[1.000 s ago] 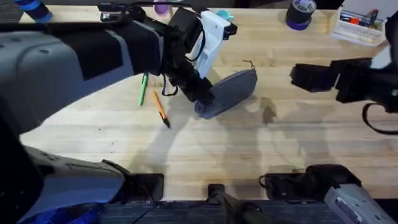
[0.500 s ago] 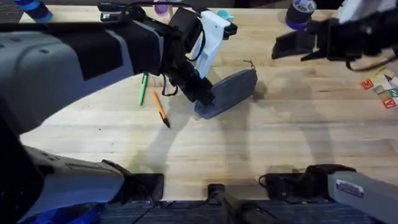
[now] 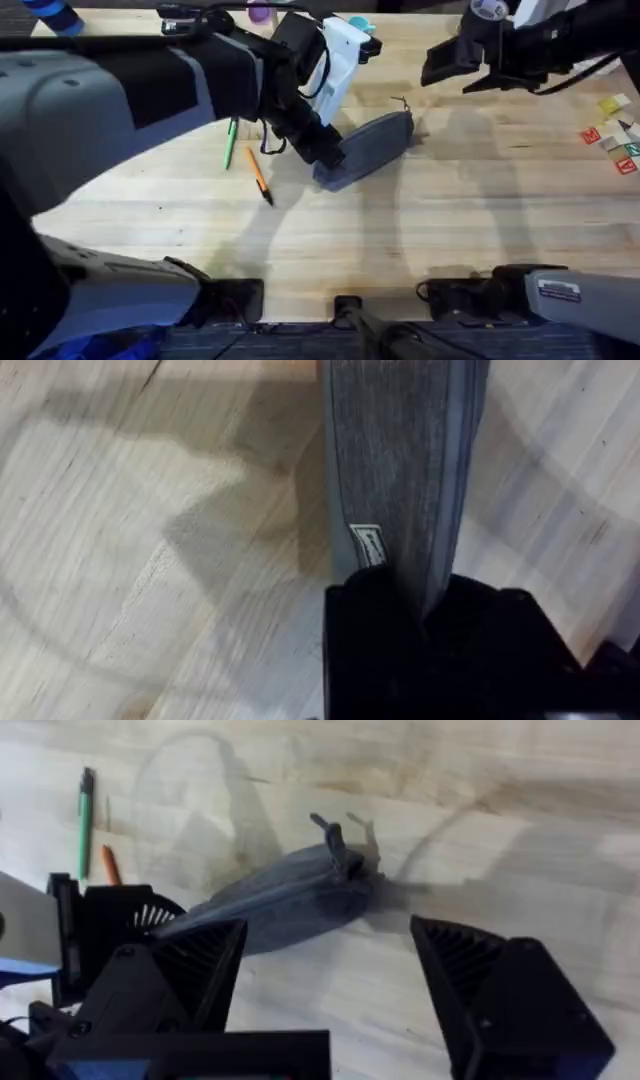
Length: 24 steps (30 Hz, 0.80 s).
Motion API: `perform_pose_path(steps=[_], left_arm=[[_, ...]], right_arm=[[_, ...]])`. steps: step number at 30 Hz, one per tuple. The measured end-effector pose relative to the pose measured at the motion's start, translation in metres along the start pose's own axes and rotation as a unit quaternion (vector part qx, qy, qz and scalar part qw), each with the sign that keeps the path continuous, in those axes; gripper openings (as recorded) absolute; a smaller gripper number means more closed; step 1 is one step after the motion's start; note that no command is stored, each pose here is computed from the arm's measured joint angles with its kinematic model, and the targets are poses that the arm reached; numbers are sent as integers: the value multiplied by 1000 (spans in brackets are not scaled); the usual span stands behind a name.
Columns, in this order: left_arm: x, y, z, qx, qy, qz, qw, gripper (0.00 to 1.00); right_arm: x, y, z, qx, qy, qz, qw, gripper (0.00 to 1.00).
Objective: Unzip the bag, pick up the pens from the table one at a time and place them inside, then zip the bag closed.
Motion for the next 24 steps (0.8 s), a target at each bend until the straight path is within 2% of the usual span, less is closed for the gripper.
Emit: perform_pose_path(steps=[13, 24], left_arm=[[0, 0, 0, 0, 0, 0, 1000, 40], [0, 0, 0, 0, 0, 0, 1000, 41]], right_arm=[[-12, -7, -3, -2, 5, -22, 1000, 996], [-10, -59, -14, -29, -14, 37, 999, 996]])
Point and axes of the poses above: each hand's point on the last joint's axis, 136 mm out from that joint toward the fingers, its own y axis back along the fingers, its own z axis along the line the jaws close on, x = y × z, the point moved 6 cm from there along y, back along the fingers, and after that the axes turned 6 degrees about y, right-handed, at the moved point
